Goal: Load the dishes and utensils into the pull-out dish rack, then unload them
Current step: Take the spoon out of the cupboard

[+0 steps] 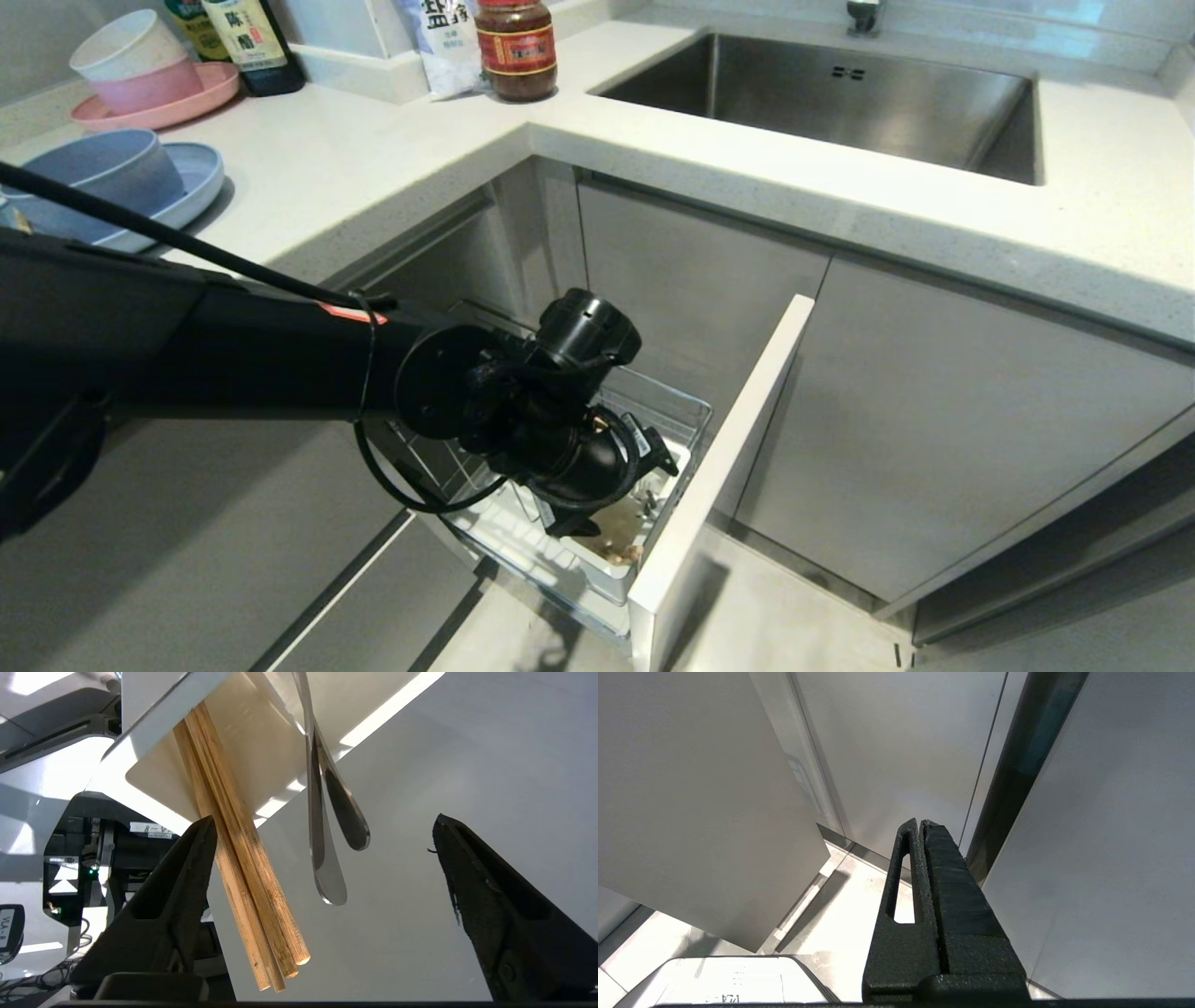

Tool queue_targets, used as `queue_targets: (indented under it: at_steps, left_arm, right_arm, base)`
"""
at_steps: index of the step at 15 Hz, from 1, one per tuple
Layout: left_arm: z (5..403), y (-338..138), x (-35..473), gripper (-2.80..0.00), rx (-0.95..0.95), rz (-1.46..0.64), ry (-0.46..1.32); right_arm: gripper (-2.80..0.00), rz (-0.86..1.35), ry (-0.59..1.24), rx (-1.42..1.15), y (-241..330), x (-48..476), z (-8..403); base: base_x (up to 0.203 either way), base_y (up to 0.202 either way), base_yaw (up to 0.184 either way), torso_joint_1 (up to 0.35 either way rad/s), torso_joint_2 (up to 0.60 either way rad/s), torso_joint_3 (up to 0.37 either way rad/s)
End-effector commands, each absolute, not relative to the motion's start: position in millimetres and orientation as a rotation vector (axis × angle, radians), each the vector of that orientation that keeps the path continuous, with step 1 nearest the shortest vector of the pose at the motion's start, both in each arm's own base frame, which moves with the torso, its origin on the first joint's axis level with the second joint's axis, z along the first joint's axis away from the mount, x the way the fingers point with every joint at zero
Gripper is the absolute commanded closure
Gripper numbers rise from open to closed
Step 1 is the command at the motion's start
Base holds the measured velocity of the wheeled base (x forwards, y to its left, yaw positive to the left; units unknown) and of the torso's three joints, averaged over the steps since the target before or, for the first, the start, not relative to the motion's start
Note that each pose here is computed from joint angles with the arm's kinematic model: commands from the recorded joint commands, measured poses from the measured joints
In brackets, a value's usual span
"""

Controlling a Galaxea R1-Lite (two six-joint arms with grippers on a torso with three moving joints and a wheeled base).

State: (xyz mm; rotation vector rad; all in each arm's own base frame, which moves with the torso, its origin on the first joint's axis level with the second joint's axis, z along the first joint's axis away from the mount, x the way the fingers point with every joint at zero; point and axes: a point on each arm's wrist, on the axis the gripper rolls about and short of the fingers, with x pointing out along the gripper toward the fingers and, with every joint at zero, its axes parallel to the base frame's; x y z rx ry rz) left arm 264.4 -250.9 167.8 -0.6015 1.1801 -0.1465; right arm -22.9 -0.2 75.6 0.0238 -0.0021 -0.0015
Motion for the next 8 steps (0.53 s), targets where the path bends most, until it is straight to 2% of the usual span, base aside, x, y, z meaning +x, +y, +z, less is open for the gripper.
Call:
queue_targets:
  at_steps: [1, 8]
  left_arm:
    - [165.2, -252.9, 263.1, -2.80, -0.600, -0.144, 1.193]
    - [163.5, -253.5, 262.7, -2.80, -0.605, -0.156, 1.214]
  right_arm:
    - [0.00, -0.001, -0.005, 0.024, -0.2, -23.0, 75.1]
    - [0.00, -0.001, -0.005, 0.024, -0.2, -23.0, 75.1]
  base:
    - [0.000, 0.000, 0.000, 0.000, 0.00, 0.000]
    - [0.000, 0.000, 0.000, 0.000, 0.00, 0.000]
